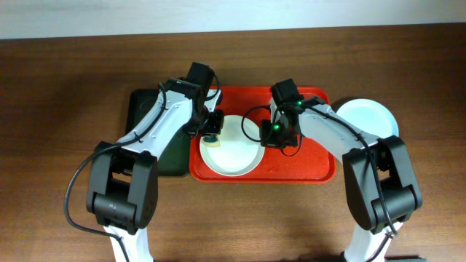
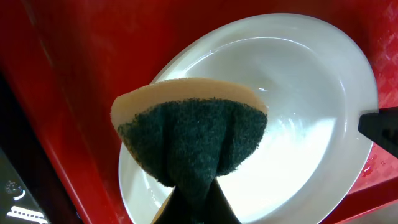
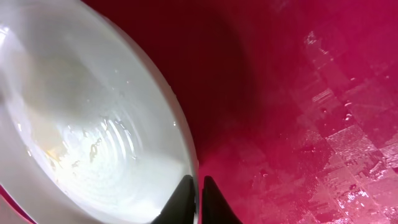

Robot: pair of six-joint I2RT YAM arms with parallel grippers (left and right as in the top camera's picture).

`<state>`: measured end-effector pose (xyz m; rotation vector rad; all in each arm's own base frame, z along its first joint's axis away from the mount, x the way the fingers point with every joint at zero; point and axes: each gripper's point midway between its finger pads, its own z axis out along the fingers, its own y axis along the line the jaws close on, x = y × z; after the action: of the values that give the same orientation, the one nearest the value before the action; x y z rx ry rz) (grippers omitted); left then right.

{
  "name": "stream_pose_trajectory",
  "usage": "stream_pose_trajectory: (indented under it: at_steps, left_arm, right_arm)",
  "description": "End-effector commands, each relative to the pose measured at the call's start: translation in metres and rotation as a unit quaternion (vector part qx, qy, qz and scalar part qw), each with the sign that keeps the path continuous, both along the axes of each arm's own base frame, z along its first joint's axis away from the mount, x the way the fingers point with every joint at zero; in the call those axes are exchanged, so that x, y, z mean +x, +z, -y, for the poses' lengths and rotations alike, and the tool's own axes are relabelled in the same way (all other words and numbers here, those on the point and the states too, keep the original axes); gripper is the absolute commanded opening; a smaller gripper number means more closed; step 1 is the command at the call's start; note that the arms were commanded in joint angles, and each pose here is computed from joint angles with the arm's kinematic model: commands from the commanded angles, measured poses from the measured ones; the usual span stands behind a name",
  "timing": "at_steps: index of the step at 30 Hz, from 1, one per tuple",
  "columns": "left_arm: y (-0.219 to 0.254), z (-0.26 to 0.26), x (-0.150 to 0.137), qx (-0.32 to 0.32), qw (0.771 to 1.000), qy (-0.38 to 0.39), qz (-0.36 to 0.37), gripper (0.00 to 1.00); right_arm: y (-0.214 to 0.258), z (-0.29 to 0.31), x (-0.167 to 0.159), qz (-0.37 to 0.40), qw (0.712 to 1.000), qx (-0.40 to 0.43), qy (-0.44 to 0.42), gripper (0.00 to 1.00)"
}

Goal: Clean dirty plates on tray and stack at the side
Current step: 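Scrub the egg-stained plate with the sponge while the right gripper holds it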

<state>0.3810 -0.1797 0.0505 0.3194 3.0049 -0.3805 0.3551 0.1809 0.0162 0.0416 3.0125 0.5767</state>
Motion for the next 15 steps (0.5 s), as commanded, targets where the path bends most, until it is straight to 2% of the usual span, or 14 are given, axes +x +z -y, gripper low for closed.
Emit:
stream_pose_trajectory:
  at_steps: [1, 15]
  left_arm:
    - [-0.003, -0.001, -0.002, 0.004, 1.000, 0.004, -0.004, 0.00]
    - [-0.019, 0.000, -0.005, 0.026, 0.999, 0.023, -0.019, 0.00]
  right_arm:
    - [0.003, 0.001, -0.003, 0.004, 1.000, -0.002, 0.001, 0.04]
    - [0.003, 0.001, -0.003, 0.004, 1.000, -0.003, 0.001, 0.04]
